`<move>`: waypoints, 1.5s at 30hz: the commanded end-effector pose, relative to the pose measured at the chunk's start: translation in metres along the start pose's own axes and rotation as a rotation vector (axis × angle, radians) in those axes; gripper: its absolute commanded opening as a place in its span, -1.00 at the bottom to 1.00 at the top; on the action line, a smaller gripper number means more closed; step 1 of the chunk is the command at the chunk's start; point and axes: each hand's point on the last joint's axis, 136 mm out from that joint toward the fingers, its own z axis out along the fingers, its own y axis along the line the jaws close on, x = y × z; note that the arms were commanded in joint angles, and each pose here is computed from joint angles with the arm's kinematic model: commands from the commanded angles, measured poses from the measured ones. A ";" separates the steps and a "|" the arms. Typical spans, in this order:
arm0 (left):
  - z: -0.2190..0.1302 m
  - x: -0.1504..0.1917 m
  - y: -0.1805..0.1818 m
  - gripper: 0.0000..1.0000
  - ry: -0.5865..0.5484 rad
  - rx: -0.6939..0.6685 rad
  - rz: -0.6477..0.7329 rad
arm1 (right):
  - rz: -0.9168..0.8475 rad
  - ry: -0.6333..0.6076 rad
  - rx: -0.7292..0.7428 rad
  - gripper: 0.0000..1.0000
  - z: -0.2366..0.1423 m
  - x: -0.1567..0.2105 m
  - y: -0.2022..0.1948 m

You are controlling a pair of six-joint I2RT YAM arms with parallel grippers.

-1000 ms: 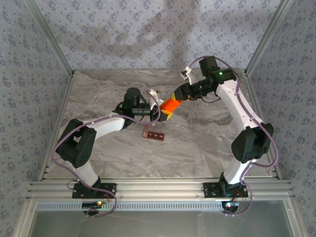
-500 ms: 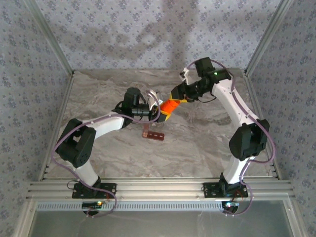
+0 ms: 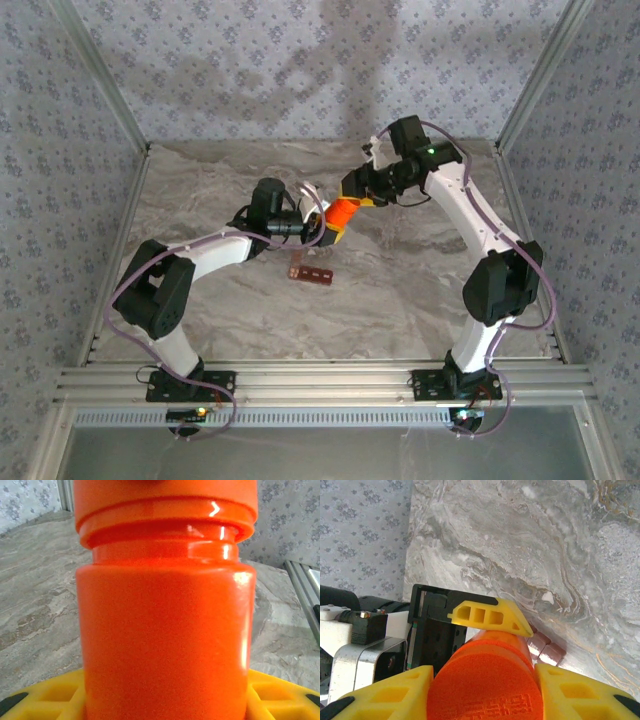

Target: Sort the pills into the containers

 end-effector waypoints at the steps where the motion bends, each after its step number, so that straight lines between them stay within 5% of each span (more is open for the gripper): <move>1: 0.001 -0.061 -0.016 -1.00 -0.194 0.019 0.167 | 0.035 0.034 -0.010 0.06 0.010 0.009 0.005; 12: 0.004 -0.059 -0.009 -1.00 -0.200 -0.002 0.149 | -0.034 -0.012 0.057 0.31 -0.010 -0.001 0.012; 18: 0.003 -0.062 -0.004 -1.00 -0.231 -0.030 0.142 | -0.084 -0.076 0.079 0.61 -0.029 -0.009 0.019; 28: 0.003 -0.061 0.000 -1.00 -0.237 -0.030 0.122 | -0.210 -0.233 -0.037 0.85 -0.068 -0.027 0.058; 38: -0.007 -0.075 0.005 -1.00 -0.313 -0.010 0.086 | -0.309 -0.512 -0.071 0.81 -0.125 -0.042 0.060; 45: -0.014 -0.090 0.004 -1.00 -0.369 0.066 0.038 | -0.472 -0.548 -0.092 0.78 -0.131 -0.043 0.066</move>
